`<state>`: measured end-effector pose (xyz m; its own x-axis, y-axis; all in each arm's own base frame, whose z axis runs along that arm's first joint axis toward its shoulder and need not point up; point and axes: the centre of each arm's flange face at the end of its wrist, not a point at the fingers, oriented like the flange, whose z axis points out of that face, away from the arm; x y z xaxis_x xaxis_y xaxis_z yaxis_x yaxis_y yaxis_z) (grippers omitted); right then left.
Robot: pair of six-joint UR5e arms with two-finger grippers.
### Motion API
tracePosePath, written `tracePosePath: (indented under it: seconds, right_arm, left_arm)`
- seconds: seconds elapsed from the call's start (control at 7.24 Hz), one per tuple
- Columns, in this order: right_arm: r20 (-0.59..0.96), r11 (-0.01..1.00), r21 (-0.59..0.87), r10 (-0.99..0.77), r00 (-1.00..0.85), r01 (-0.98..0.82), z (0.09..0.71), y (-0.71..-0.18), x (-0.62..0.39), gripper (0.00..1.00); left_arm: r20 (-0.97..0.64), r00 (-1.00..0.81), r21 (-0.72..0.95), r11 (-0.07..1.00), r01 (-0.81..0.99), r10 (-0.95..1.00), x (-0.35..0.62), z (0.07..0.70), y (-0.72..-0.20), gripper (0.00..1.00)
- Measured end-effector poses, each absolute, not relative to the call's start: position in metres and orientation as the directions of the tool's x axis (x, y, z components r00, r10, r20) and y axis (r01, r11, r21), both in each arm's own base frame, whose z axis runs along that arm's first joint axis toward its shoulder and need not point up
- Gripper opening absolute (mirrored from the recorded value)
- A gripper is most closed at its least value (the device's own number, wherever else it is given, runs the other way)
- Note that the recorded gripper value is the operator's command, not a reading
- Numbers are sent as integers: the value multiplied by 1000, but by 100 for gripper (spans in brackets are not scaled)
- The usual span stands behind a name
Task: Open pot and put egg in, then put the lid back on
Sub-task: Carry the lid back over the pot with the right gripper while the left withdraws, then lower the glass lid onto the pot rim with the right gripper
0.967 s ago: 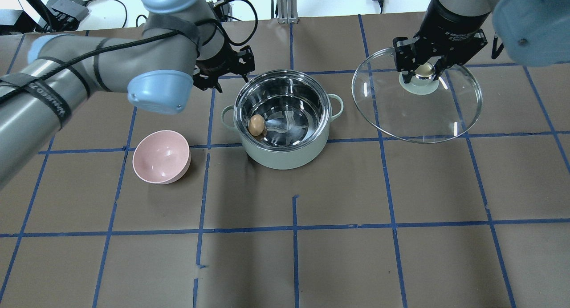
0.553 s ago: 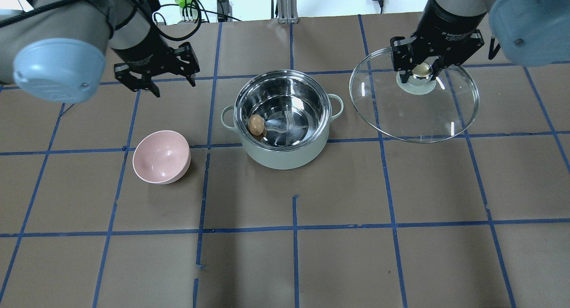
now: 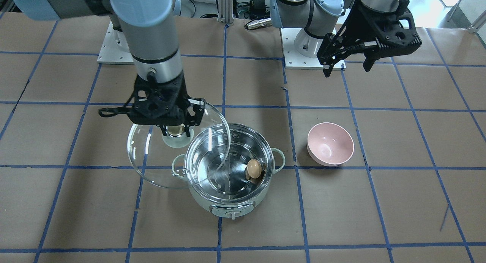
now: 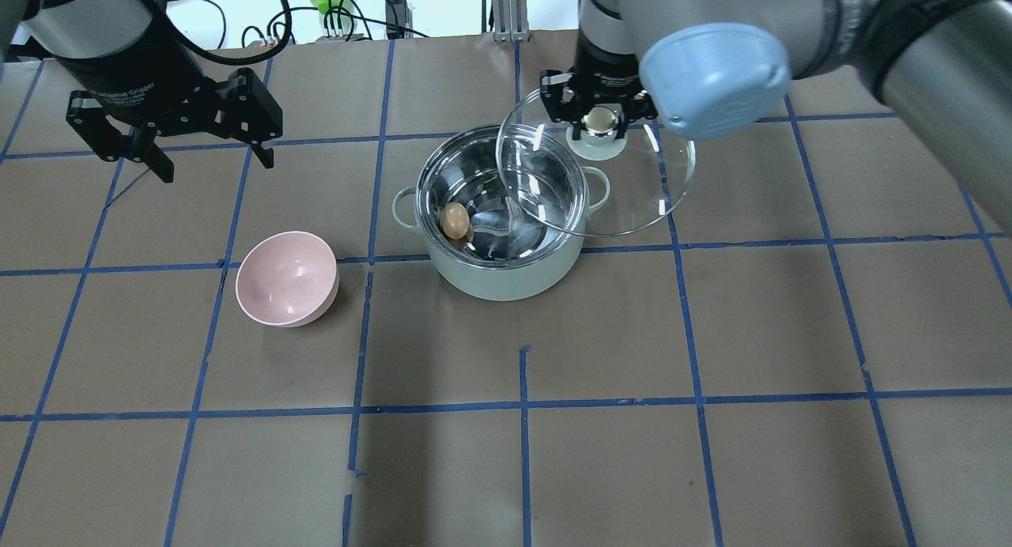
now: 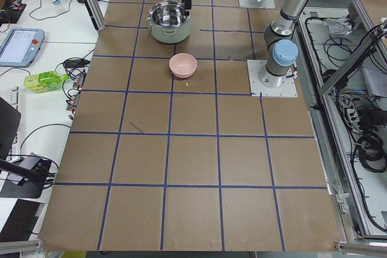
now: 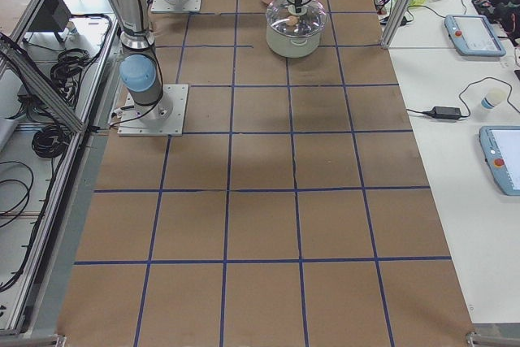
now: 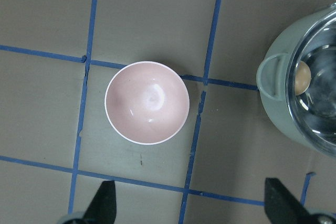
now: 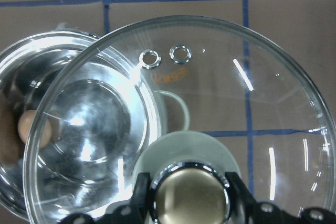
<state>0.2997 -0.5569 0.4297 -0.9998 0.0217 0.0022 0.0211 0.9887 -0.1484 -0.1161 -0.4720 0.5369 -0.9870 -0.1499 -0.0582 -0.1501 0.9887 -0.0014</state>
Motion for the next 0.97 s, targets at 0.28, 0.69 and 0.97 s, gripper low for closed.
tracePosePath:
  seconds: [0.28, 0.69, 0.97]
  right_arm:
    - [31, 988, -150, 24, -999, 20, 397, -567, 351, 1]
    - [27, 987, -162, 21, -999, 16, 366, -573, 381, 1]
    - [21, 987, -159, 13, -1000, 10, 361, -573, 386, 1]
  left_arm:
    - [-62, -989, 38, 990, -137, -135, -120, 540, -464, 100]
    - [-59, -997, 29, 999, -44, -43, -117, 548, -457, 100]
    - [-57, -998, -47, 999, -19, -22, -109, 555, -466, 100]
